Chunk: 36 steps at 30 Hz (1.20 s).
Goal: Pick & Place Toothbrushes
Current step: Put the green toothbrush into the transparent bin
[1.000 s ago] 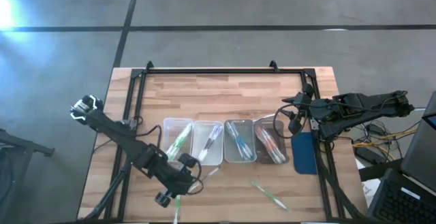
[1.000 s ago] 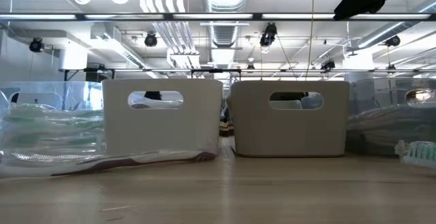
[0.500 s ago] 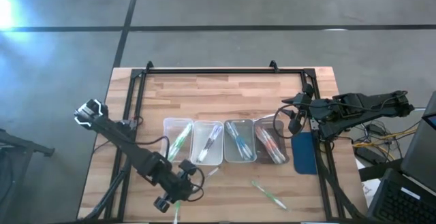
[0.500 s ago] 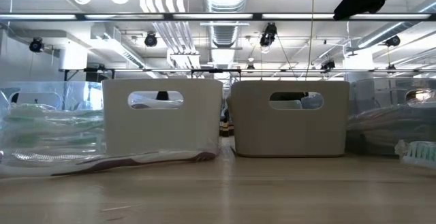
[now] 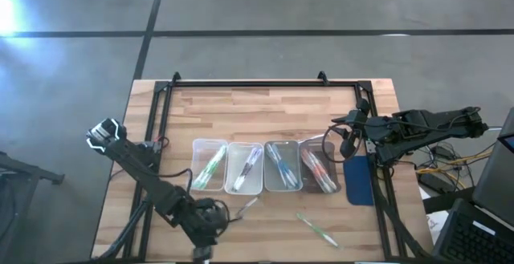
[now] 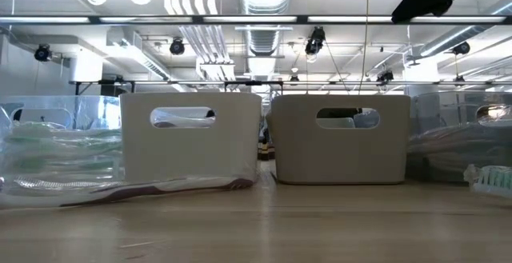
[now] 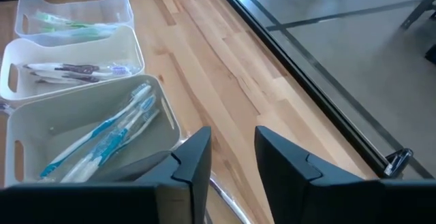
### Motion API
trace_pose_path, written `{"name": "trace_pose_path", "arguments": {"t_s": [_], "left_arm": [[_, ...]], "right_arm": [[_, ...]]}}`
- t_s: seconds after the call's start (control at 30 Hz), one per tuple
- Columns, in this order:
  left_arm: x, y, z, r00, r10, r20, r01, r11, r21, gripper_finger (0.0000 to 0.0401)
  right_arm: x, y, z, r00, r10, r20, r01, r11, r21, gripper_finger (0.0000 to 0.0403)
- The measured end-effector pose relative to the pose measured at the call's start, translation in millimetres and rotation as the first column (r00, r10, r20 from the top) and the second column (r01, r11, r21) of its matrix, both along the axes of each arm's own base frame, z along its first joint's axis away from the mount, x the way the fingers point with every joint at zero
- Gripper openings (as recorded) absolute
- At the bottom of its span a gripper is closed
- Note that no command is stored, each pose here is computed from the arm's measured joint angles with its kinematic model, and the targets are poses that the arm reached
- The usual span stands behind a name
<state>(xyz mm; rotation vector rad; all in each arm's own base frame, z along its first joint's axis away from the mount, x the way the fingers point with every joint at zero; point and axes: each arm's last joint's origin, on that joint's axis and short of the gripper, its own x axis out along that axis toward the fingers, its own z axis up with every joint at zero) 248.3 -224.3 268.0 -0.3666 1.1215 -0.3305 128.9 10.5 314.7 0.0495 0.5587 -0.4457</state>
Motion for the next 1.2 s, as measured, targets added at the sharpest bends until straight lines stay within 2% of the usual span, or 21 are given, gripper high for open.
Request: {"name": "trace_pose_path", "arguments": {"t_s": [0.03, 0.07, 0.1, 0.13, 0.2, 0.27, 0.43, 0.57, 0.67, 0.87, 1.0, 1.2], "left_arm": [[1.3, -0.3, 0.9, 0.987, 0.151, -0.056, -0.155, 0.986, -0.063, 0.0112], [2.7, -0.4, 1.7, 0.948, 0.298, -0.11, -0.31, 0.944, -0.115, 0.0112], [3.7, 0.6, 1.6, 0.9, 0.412, -0.144, -0.43, 0.893, -0.135, 0.0112], [4.0, 2.8, -0.3, 0.864, 0.486, -0.136, -0.501, 0.856, -0.124, 0.0112], [5.6, 8.6, -4.2, 0.832, 0.552, -0.05, -0.555, 0.829, -0.069, 0.0111], [7.4, 14.3, -5.6, 0.803, 0.595, -0.027, -0.595, 0.802, -0.039, 0.0109], [-1.2, 16.0, -23.1, 0.667, 0.736, -0.113, -0.742, 0.67, -0.02, 0.0108], [-9.1, 12.9, -44.6, 0.575, 0.783, -0.236, -0.806, 0.592, -0.002, 0.0119], [-9.8, 7.4, -55.8, 0.547, 0.785, -0.289, -0.822, 0.569, -0.011, 0.0143], [-8.1, -4.2, -63.1, 0.523, 0.752, -0.401, -0.829, 0.559, -0.033, 0.0197], [-9.6, -10.2, -59.4, 0.48, 0.754, -0.449, -0.856, 0.514, -0.051, 0.0212], [-15.0, -19.8, -67.0, 0.395, 0.77, -0.502, -0.897, 0.442, -0.028, 0.0208]], "right_arm": [[0.0, 0.0, 0.0, 1.0, -0.002, 0.002, 0.002, 1.0, 0.004, 0.0105], [0.0, 0.0, 0.0, 1.0, -0.006, 0.005, 0.006, 1.0, 0.009, 0.0102], [0.0, 0.0, -0.1, 1.0, -0.01, 0.007, 0.009, 1.0, 0.014, 0.0099], [0.0, 0.0, 0.0, 1.0, -0.011, 0.008, 0.011, 1.0, 0.016, 0.0096], [0.0, 0.0, -0.1, 1.0, -0.011, 0.008, 0.011, 1.0, 0.016, 0.0089], [0.0, 0.0, -0.1, 1.0, -0.012, 0.008, 0.012, 1.0, 0.017, 0.0082], [0.0, 0.3, -0.2, 1.0, -0.007, 0.007, 0.006, 1.0, 0.021, 0.0067], [0.0, 0.5, -0.4, 1.0, 0.002, 0.005, -0.002, 1.0, 0.025, 0.0059], [-0.1, 0.4, -0.4, 1.0, 0.004, 0.003, -0.004, 1.0, 0.022, 0.0055], [0.0, 0.4, -0.4, 1.0, 0.011, -0.002, -0.011, 1.0, 0.014, 0.0052], [0.0, 0.5, -0.4, 0.999, 0.03, -0.016, -0.031, 0.999, -0.01, 0.0052], [0.0, 0.5, -0.4, 0.999, 0.036, -0.02, -0.036, 0.999, -0.018, 0.0052]]}}
